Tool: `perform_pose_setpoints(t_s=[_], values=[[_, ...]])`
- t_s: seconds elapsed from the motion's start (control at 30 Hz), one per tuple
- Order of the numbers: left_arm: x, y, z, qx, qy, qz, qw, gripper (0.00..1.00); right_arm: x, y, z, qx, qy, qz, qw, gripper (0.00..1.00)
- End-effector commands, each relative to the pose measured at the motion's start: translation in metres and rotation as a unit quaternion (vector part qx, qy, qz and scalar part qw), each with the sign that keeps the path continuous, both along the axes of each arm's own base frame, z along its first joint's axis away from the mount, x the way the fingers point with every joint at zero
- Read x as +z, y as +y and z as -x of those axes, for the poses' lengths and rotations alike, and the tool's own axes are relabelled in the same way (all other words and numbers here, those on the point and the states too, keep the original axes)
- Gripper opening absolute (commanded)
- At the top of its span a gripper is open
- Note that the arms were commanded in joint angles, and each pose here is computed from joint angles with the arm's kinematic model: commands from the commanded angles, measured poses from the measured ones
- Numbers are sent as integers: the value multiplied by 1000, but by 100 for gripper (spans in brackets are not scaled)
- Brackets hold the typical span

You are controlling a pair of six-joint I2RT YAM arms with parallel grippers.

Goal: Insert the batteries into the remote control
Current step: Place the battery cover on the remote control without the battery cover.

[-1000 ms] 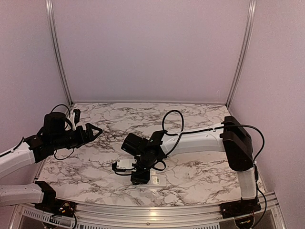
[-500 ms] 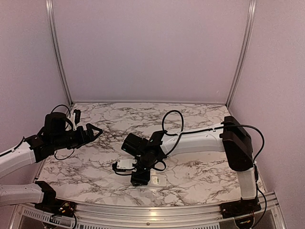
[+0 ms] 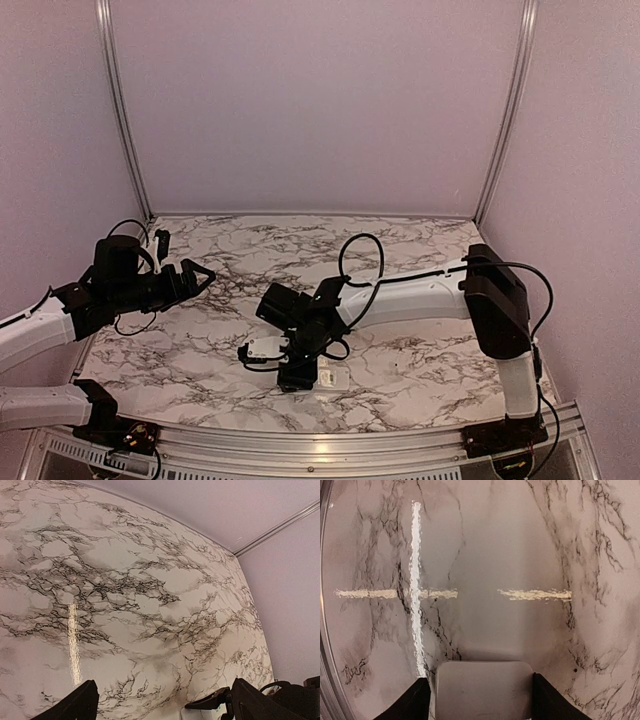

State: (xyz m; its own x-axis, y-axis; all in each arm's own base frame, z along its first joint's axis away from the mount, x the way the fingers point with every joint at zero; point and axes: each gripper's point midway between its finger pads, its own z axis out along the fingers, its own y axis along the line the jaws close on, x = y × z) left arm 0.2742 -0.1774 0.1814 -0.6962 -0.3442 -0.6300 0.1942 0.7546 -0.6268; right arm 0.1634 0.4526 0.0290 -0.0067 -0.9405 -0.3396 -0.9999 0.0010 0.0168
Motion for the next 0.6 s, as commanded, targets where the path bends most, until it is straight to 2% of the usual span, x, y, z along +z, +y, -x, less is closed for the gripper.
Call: perform_pose_setpoints(t_s=[0.0,0.07,0.3,0.43,0.57], values=[[1,1,-1,0,-3,2,1000,96,7,0,3,15,-3,-4,1000,65],[1,0,-1,0,-3,2,1000,96,7,0,3,16,-2,-5,1000,66],[-2,-3,2,-12,1,6,1000,96,23,6,2,13,-11,-28,999,87],[-6,-5,2,-17,8,6,1000,96,39,9,-2,6,-21,-49,999,90],[-15,-12,4,-30,23,13,999,91,56,7,-12,-17,-33,-78,996,95]])
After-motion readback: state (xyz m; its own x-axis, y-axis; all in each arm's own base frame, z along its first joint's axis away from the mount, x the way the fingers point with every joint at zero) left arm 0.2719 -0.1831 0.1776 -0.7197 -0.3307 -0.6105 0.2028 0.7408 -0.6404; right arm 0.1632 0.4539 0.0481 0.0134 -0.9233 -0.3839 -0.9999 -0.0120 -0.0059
